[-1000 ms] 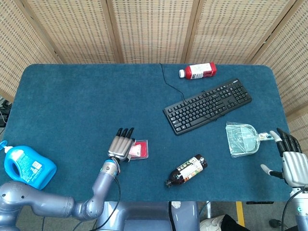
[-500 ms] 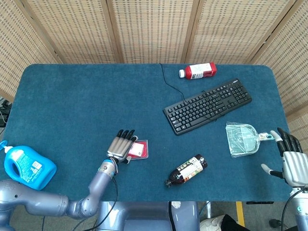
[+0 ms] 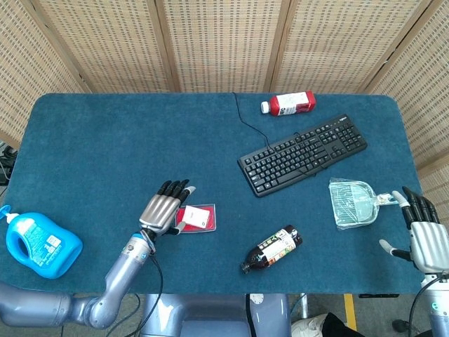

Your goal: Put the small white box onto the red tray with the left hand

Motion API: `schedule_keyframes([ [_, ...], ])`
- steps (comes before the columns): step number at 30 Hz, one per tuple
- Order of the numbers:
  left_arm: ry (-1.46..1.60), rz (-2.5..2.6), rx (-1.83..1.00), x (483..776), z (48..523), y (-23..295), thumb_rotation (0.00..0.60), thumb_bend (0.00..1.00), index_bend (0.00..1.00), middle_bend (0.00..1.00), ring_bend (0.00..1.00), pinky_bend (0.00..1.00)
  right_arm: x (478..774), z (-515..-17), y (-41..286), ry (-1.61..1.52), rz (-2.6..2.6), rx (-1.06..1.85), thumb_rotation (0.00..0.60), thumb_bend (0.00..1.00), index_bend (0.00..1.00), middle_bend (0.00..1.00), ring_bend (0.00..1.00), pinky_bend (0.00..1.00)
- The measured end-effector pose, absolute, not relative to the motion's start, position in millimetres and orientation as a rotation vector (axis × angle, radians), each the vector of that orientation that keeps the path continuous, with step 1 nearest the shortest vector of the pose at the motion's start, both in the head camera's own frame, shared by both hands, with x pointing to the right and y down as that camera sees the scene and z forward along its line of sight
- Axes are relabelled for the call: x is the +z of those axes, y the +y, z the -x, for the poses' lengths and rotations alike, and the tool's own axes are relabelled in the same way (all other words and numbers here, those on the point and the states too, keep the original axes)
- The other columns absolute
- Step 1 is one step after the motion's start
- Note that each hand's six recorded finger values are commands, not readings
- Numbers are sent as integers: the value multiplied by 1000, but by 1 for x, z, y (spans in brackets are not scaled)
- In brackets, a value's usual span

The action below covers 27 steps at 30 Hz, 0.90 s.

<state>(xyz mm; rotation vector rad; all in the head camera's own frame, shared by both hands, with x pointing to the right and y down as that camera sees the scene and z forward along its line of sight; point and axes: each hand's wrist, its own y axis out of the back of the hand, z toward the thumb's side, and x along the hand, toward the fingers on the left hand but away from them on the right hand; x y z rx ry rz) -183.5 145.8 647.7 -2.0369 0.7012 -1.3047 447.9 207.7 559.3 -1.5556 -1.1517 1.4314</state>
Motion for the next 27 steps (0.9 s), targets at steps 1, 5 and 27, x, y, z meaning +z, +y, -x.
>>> schedule_keyframes([
  [1, 723, 2032, -1289, 644, 189, 146, 600, 349, 0, 0, 0, 0, 560, -447, 208, -1147, 1555, 1432, 600, 0, 78, 0, 0, 58],
  [5, 812, 1973, -1238, 631, 220, 153, 600, 346, 0, 0, 0, 0, 563, -443, 210, -1123, 1552, 1433, 600, 0, 78, 0, 0, 58],
  [27, 926, 1486, -1346, 605, 408, 241, 600, 343, 0, 0, 0, 0, 574, -430, 214, -1035, 1468, 1441, 600, 0, 72, 0, 0, 51],
])
